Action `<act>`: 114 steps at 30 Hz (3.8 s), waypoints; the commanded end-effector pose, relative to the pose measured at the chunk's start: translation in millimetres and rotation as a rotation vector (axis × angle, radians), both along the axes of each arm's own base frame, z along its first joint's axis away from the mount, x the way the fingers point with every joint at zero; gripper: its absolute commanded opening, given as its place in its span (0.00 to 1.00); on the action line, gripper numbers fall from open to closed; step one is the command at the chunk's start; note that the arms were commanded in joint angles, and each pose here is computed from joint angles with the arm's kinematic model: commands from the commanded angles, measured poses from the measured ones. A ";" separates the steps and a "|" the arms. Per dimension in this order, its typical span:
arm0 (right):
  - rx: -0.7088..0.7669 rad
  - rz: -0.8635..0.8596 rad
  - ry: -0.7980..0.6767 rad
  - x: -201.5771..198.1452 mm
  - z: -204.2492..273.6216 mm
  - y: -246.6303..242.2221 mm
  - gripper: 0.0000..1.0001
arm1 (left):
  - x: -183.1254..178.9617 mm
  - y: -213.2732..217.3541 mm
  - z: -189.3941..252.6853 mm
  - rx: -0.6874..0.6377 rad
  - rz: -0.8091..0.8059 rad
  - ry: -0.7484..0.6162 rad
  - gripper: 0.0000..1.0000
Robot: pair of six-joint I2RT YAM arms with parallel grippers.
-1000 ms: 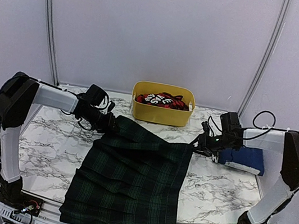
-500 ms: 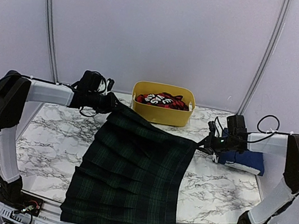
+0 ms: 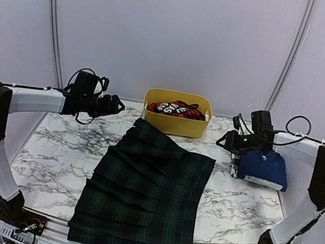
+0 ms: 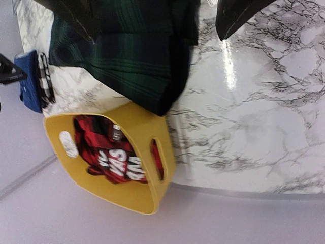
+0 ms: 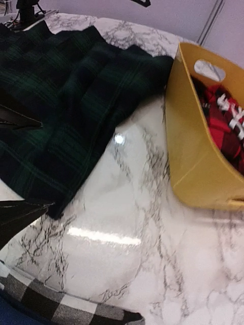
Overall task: Fold and stack the mixed laundry pile
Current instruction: Smooth out the flattened skirt at the center of the board.
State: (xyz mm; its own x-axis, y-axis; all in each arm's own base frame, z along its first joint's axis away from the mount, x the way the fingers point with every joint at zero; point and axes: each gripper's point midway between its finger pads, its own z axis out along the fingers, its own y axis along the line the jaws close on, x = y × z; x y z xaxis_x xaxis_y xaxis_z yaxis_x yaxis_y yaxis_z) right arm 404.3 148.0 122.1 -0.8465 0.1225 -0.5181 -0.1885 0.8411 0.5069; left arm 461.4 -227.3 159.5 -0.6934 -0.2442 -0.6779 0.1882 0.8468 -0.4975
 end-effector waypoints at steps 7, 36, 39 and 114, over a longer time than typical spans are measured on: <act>0.128 0.305 0.039 -60.3 -2.1 97.2 0.29 | -128.8 -103.4 -36.5 0.126 -0.610 0.071 0.48; -0.130 0.166 0.254 -39.1 -124.8 46.3 0.45 | 19.2 -137.8 -128.9 0.224 -0.357 0.148 0.51; -0.129 0.183 0.234 -21.1 -123.5 52.7 0.47 | 23.2 -130.3 -112.2 0.256 -0.339 0.102 0.61; 0.131 0.023 0.658 -293.5 -107.8 28.9 0.53 | -365.1 -6.3 -118.0 -0.038 0.179 0.638 0.99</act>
